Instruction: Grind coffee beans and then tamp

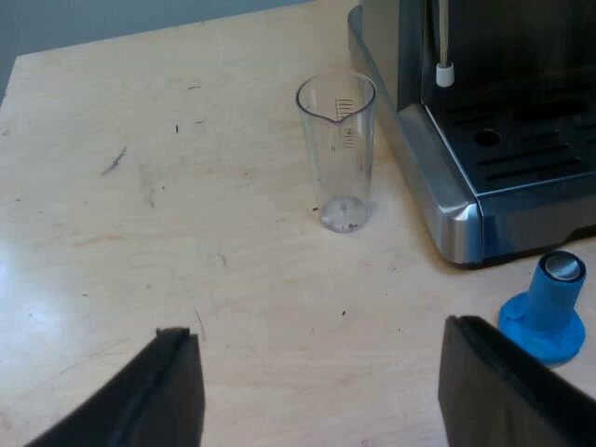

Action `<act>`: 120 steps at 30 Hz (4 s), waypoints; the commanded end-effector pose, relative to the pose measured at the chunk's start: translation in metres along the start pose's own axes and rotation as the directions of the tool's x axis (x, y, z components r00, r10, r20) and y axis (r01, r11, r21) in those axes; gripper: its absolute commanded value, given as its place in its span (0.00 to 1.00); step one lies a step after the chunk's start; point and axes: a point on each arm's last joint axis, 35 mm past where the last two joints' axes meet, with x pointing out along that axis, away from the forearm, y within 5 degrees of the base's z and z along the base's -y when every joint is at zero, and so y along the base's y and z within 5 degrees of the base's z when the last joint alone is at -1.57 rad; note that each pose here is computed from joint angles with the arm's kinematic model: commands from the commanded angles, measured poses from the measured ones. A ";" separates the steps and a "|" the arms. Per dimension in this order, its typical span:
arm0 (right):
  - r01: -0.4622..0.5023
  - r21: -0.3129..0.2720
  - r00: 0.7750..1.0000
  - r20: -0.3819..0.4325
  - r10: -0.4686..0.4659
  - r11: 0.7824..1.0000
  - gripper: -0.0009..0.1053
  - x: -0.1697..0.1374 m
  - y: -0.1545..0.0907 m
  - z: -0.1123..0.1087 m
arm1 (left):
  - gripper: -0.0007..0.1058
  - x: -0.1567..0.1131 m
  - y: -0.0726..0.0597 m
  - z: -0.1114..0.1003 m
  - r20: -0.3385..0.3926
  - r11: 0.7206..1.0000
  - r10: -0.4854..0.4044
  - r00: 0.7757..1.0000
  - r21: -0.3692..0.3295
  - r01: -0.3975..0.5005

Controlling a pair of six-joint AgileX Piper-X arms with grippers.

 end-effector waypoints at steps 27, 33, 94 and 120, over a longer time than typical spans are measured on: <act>-0.013 -0.091 0.993 0.119 0.023 0.996 0.44 -0.031 0.003 0.028 | 0.40 -0.014 -0.011 0.024 -0.002 0.971 -0.241 0.971 0.003 0.241; -0.087 -0.141 0.986 0.130 0.105 0.986 0.44 -0.041 0.003 0.050 | 0.40 -0.006 -0.017 0.035 0.002 0.944 -0.331 0.944 -0.005 0.331; -0.190 -0.356 0.963 0.116 0.245 0.915 0.44 0.088 0.157 0.062 | 0.40 0.100 -0.051 -0.011 -0.145 0.652 -0.749 0.647 0.012 0.758; 0.087 -0.199 0.980 0.193 -0.048 0.976 0.44 0.136 0.185 0.042 | 0.40 0.100 -0.051 -0.011 -0.146 0.652 -0.749 0.647 0.012 0.758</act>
